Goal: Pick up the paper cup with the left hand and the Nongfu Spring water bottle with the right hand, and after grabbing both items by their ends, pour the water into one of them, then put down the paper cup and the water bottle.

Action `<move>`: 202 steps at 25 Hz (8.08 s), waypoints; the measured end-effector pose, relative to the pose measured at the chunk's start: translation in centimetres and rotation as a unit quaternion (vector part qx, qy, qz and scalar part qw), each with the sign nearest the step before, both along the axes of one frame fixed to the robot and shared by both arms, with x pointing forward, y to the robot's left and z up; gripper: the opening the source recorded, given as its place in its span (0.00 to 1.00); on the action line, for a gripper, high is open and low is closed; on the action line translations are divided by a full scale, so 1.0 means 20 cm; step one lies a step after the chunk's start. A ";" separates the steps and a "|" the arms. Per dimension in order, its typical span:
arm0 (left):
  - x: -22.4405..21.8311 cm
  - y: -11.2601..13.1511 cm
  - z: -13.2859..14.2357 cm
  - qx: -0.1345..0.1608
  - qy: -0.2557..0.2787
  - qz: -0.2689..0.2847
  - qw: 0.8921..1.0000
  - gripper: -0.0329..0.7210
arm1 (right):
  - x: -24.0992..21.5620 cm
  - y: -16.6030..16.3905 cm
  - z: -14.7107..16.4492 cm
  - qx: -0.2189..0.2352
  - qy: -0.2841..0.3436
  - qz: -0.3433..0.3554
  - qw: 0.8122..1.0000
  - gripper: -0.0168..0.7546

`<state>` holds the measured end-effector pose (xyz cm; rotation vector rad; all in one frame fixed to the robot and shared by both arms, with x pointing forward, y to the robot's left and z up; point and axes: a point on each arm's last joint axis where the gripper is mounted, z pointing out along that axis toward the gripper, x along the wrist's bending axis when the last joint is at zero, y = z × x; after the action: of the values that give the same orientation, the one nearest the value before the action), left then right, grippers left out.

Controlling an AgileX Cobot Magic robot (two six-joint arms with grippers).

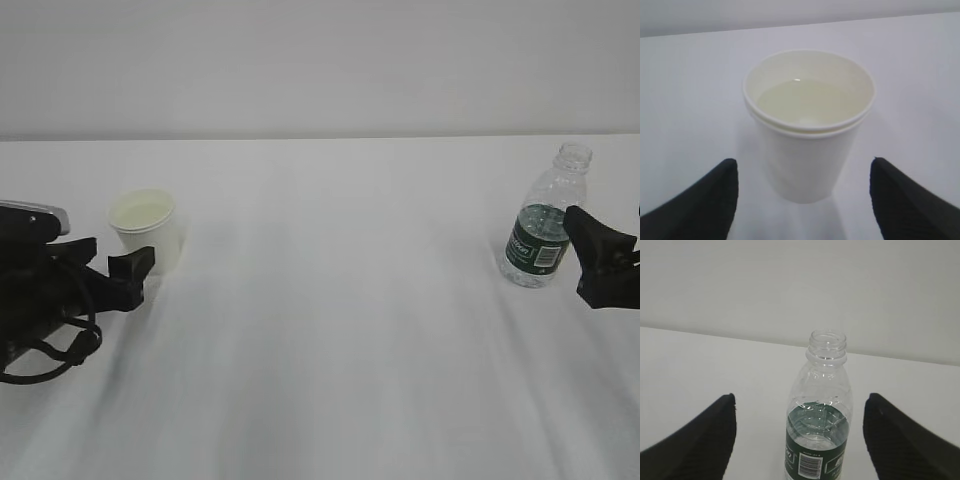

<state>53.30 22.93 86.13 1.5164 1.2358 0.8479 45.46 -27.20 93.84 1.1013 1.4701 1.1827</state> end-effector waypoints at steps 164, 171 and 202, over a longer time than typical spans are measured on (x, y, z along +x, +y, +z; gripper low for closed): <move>-0.46 0.13 0.95 0.029 -0.094 0.010 0.995 0.82 | -1.03 -0.14 0.72 0.014 0.214 -0.059 0.975 0.78; -0.47 0.13 0.95 0.033 -0.095 0.007 0.995 0.82 | -1.09 -0.14 0.71 0.016 0.199 -0.058 0.978 0.78; -0.47 0.13 0.95 0.036 -0.096 0.006 0.995 0.82 | -1.16 -0.14 0.55 0.022 0.231 -0.050 0.971 0.78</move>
<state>44.00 25.45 105.16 1.4489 1.0840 1.0310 22.16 -29.97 104.83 1.5363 1.7154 0.9281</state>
